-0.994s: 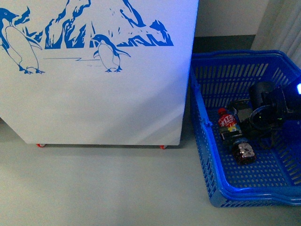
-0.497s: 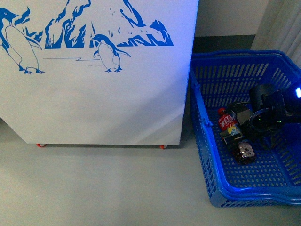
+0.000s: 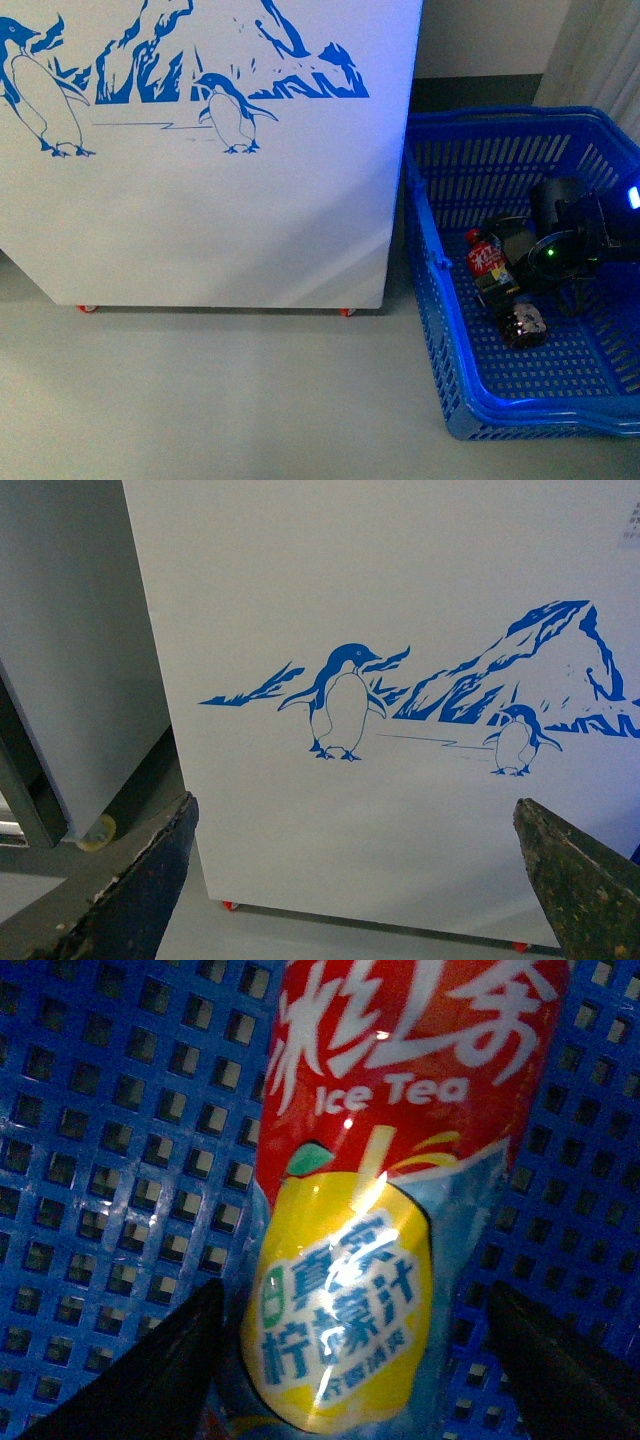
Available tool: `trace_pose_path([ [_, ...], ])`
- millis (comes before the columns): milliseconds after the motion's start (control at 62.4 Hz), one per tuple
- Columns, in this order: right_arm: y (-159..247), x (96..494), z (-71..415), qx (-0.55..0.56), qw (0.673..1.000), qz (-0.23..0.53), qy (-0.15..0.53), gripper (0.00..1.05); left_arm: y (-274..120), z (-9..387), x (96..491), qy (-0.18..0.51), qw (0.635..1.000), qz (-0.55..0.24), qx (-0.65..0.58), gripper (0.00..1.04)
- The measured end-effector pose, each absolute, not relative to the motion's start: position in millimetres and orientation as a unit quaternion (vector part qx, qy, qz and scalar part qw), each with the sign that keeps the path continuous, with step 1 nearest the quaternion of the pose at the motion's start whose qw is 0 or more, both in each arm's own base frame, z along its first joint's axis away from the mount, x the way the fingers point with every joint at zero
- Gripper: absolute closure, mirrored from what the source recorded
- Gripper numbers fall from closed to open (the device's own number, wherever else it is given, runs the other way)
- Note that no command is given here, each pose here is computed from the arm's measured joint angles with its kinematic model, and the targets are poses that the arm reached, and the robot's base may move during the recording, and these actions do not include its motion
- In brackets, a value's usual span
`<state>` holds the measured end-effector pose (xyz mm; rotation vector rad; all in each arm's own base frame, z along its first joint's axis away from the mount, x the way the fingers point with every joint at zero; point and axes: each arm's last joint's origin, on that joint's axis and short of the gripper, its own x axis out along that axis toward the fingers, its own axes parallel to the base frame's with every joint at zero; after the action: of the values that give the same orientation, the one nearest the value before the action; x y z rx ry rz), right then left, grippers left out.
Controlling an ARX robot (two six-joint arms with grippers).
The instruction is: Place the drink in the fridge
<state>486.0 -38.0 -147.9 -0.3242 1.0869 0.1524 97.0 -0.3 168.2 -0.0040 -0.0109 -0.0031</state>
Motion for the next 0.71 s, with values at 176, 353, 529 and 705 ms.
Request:
trace_pose_path([
  [176, -40, 487, -147, -0.154, 0.843, 0.065, 0.512, 0.63, 0, 168, 97, -0.005, 1.000, -0.002, -0.002, 0.08],
  [353, -40, 486, -146, -0.149, 0.846, 0.063, 0.508, 0.72, 0, 168, 97, -0.005, 1.000, -0.002, -0.002, 0.08],
  [529, -39, 483, -139, -0.143, 0.850, 0.062, 0.504, 0.74, 0, 168, 97, -0.005, 1.000, -0.002, -0.002, 0.08],
  [705, -38, 479, -124, -0.133, 0.857, 0.064, 0.494, 0.74, 0, 168, 97, -0.005, 1.000, -0.002, -0.002, 0.08],
])
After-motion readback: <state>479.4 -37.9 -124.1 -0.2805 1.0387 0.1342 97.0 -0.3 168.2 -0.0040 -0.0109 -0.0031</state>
